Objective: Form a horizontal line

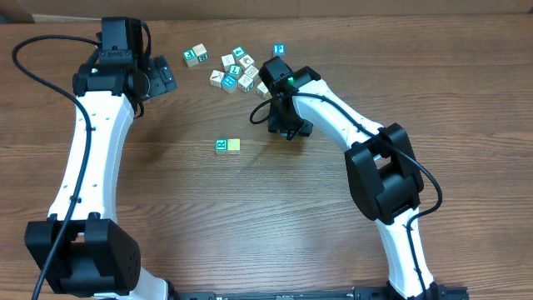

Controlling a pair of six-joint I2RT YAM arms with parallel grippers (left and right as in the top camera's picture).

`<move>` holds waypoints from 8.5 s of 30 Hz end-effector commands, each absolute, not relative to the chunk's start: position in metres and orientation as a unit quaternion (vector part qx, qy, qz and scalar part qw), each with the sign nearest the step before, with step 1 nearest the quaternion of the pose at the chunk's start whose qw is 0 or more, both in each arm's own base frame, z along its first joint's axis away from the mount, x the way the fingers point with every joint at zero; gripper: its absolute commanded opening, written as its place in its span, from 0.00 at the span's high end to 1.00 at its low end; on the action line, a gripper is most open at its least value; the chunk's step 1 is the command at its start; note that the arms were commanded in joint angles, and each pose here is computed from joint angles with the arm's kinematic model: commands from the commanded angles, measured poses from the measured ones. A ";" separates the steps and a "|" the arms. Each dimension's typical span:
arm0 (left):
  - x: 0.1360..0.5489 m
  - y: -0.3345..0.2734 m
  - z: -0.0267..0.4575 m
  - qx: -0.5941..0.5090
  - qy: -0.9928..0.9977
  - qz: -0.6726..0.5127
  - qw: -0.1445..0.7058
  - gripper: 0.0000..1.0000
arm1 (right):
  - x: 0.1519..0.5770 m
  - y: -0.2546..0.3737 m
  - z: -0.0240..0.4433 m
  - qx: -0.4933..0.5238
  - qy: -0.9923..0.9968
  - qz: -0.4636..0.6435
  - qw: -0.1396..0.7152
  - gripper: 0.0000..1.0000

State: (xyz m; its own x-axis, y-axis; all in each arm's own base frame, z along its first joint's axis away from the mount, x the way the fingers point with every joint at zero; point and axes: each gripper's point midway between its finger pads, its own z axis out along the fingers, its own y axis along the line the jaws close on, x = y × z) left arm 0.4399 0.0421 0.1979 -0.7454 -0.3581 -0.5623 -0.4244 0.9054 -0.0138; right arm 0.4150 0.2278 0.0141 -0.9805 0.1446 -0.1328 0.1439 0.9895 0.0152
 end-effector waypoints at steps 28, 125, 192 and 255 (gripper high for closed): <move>0.440 0.044 0.198 -0.209 0.932 0.066 0.290 0.00 | 0.426 0.227 0.027 0.078 0.993 0.002 0.083 0.64; 0.440 0.044 0.198 -0.209 0.932 0.066 0.290 0.01 | 0.412 0.281 0.041 0.042 0.979 0.018 0.200 0.42; 0.440 0.044 0.198 -0.209 0.932 0.066 0.290 0.00 | 0.365 0.280 0.026 0.041 0.995 0.069 0.055 0.96; 0.440 0.044 0.198 -0.209 0.932 0.066 0.290 0.01 | 0.366 0.256 0.025 0.042 0.997 0.010 0.067 0.96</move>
State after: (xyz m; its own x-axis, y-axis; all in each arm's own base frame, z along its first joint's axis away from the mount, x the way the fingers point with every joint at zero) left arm 0.4398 0.0421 0.1979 -0.7456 -0.3581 -0.5620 -0.4244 0.9054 -0.0137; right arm 0.3633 0.2575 0.0148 -0.9907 0.0876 -0.1043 0.0856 0.9961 0.0234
